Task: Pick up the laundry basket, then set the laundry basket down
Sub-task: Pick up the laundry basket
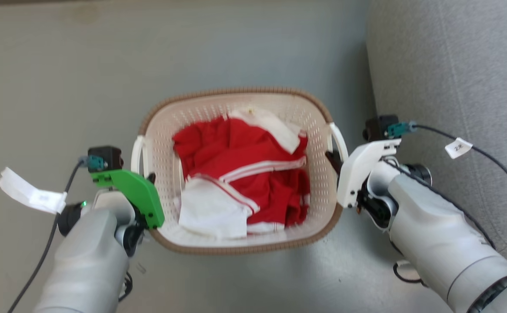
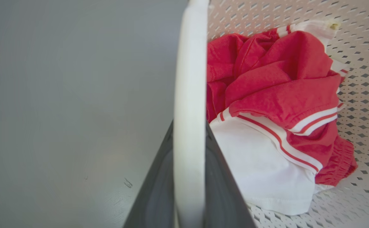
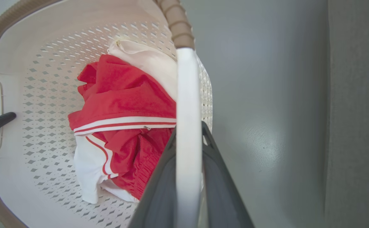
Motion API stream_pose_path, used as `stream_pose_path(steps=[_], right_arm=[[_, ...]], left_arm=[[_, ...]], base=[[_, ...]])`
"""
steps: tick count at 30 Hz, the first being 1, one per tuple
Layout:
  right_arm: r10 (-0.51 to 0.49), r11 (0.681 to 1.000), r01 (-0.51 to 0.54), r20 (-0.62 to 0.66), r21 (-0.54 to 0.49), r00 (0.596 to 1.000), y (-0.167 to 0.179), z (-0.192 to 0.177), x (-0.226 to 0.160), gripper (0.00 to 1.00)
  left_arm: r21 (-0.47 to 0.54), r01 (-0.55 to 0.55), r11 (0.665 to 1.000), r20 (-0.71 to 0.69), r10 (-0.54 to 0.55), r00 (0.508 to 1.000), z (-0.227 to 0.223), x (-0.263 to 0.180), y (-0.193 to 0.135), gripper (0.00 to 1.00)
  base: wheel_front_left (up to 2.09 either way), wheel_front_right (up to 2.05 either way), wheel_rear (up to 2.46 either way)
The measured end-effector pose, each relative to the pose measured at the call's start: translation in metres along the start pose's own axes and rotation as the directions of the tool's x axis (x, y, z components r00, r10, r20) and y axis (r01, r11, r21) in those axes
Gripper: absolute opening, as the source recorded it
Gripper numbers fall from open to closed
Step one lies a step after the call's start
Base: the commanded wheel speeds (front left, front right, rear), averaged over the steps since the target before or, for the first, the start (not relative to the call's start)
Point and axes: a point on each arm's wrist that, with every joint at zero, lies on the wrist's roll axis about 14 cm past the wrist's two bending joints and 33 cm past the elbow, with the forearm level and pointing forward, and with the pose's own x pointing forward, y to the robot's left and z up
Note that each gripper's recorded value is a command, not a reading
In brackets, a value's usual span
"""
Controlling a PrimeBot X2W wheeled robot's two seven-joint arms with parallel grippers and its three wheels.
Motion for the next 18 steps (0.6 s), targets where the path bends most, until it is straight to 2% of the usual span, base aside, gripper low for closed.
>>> stream_pose_path(steps=[12, 18], right_arm=[[-0.005, 1.0, 0.004, -0.061, -0.018, 0.998, 0.014, -0.015, -0.041, 0.0], [-0.005, 1.0, 0.004, -0.096, -0.004, 0.995, 0.021, -0.037, -0.061, 0.0]], left_arm=[[0.004, 0.003, 1.0, -0.063, -0.003, 0.998, -0.022, -0.043, -0.017, 0.0], [-0.015, -0.003, 1.0, -0.104, 0.002, 0.995, -0.045, -0.064, -0.021, 0.0]], base=[[0.0, 0.0, 0.0], [0.0, 0.0, 0.0]])
